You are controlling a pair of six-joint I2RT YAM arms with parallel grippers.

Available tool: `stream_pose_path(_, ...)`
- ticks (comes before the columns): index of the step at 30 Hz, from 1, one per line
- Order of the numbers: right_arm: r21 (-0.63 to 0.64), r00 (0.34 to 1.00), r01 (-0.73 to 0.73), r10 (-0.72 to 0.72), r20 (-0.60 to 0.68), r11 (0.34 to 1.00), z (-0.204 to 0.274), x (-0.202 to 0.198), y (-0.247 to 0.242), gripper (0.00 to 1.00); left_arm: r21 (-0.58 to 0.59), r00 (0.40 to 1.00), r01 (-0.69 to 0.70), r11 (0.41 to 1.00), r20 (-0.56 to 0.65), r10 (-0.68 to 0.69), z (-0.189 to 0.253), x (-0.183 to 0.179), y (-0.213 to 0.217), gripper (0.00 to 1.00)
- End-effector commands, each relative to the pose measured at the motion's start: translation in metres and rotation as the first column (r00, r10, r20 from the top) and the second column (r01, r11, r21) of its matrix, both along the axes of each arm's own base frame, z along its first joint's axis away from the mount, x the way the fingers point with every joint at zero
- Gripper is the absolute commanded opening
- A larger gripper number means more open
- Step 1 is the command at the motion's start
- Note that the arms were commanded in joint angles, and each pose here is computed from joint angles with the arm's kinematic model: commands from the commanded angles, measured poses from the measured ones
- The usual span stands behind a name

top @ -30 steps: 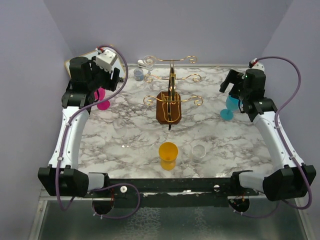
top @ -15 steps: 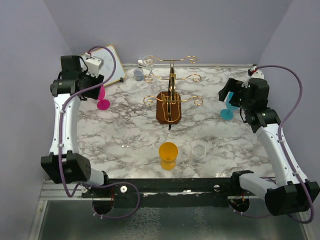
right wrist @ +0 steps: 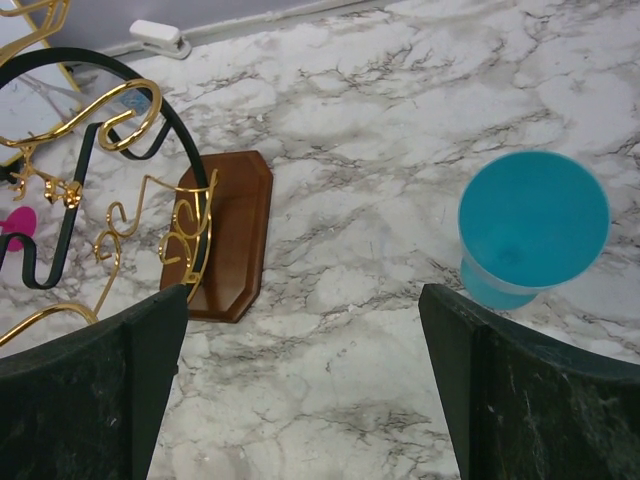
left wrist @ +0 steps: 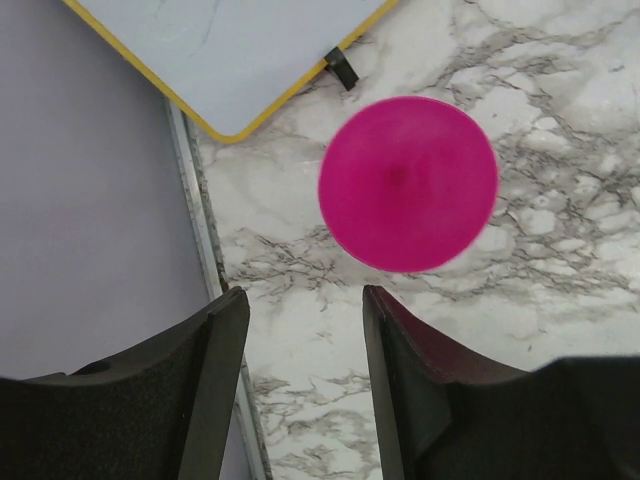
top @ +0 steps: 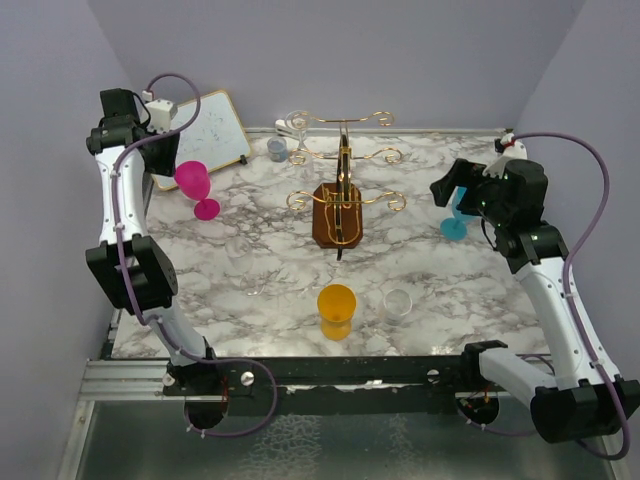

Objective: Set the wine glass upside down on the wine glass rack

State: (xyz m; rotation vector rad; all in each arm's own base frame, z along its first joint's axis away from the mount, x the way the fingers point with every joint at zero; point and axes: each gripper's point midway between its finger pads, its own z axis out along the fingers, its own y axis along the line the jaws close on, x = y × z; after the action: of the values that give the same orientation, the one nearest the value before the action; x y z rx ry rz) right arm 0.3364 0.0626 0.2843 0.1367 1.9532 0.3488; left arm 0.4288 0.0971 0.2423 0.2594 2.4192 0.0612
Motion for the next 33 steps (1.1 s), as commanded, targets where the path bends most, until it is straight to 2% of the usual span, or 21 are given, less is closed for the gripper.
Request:
stream_pose_path(1,-0.002,0.995,-0.051,0.051,0.081,0.999,0.027,-0.005,0.006,1.00,0.002,0.998,-0.058,0.998,-0.018,0.058,-0.019,0.021,0.020,0.51)
stream_pose_path(19,-0.020,0.994,-0.067,0.069,0.081,0.998,0.018,-0.007,0.007,1.00,-0.100,0.996,-0.070,0.993,-0.067,0.063,-0.067,0.050,0.013,0.46)
stream_pose_path(21,-0.021,0.994,-0.065,0.067,0.084,0.998,0.019,-0.007,0.006,1.00,-0.113,0.995,-0.065,0.991,-0.078,0.056,-0.072,0.051,0.010,0.41)
stream_pose_path(23,-0.024,0.994,-0.059,0.061,0.088,0.998,0.022,-0.008,0.005,1.00,-0.122,0.995,-0.067,0.990,-0.086,0.056,-0.078,0.051,0.009,0.31)
stream_pose_path(24,-0.025,0.994,-0.056,0.058,0.094,0.998,0.025,-0.009,0.004,1.00,-0.124,0.994,-0.067,0.990,-0.091,0.056,-0.081,0.050,0.008,0.24)
stream_pose_path(26,-0.028,0.993,-0.045,0.048,0.106,0.999,0.031,-0.010,0.002,1.00,-0.129,0.994,-0.064,0.990,-0.099,0.052,-0.085,0.048,0.007,0.02)
stream_pose_path(29,-0.028,0.988,-0.034,0.038,0.150,0.999,0.052,-0.014,0.000,1.00,-0.143,0.997,-0.038,0.989,-0.072,0.028,-0.069,0.045,0.002,0.00)
stream_pose_path(33,-0.057,0.966,0.069,-0.053,0.253,0.996,0.094,-0.017,-0.020,1.00,-0.074,0.992,-0.010,0.997,0.124,0.019,0.004,0.043,-0.004,0.00)
